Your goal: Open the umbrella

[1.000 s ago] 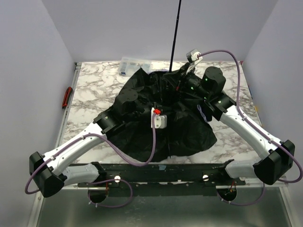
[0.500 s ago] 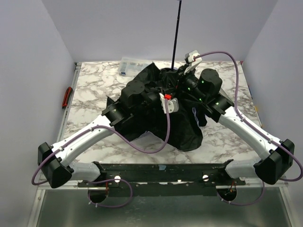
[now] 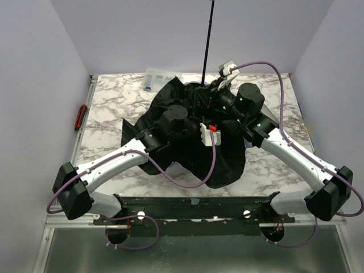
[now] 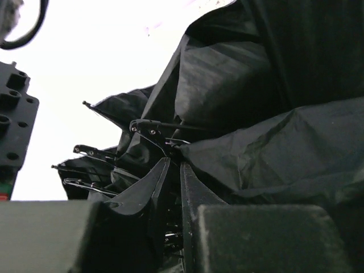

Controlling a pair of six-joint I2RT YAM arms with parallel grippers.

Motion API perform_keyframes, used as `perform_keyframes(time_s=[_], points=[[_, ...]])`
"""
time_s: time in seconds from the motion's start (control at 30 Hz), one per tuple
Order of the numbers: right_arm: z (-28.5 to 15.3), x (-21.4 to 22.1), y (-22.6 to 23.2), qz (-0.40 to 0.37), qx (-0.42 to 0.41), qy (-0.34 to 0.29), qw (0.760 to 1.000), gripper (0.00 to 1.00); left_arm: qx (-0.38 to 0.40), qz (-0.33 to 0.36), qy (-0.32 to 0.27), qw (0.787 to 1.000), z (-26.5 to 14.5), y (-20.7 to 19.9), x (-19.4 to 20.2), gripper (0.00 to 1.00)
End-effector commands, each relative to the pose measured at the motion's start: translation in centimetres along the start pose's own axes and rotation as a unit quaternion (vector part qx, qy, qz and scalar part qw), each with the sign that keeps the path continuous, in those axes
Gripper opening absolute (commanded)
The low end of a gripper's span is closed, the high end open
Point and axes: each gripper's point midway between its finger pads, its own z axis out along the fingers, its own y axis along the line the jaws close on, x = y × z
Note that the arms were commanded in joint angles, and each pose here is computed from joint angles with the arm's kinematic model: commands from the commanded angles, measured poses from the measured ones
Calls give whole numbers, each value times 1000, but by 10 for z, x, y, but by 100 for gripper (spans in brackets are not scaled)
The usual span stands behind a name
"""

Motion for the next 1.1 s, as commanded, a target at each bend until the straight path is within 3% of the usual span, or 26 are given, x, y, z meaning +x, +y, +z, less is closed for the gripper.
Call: perform_keyframes(time_s=[0.0, 0.17, 0.3, 0.43, 0.63, 0.87, 1.07], points=[[-3, -41, 10, 5, -19, -63, 998, 1, 20, 10, -20, 1000, -5, -8, -5, 13], [0, -43, 15, 3, -34, -75, 997, 0, 126, -3, -52, 991, 0, -48, -19, 15], [-1, -44, 19, -3, -47, -79, 996, 0, 171, -21, -77, 982, -6, -60, -33, 29], [-9, -39, 22, -17, -57, -75, 995, 0, 130, -76, -154, 977, -45, -28, -75, 49], [-23, -23, 31, -41, -88, -63, 993, 0, 76, -161, -214, 961, -114, 30, -124, 61], [-35, -14, 51, -58, -151, -56, 985, 0, -41, -290, -177, 940, -128, 110, -111, 58], [-39, -14, 62, -57, -183, -56, 980, 1, -60, -354, -167, 918, -115, 130, -103, 56]])
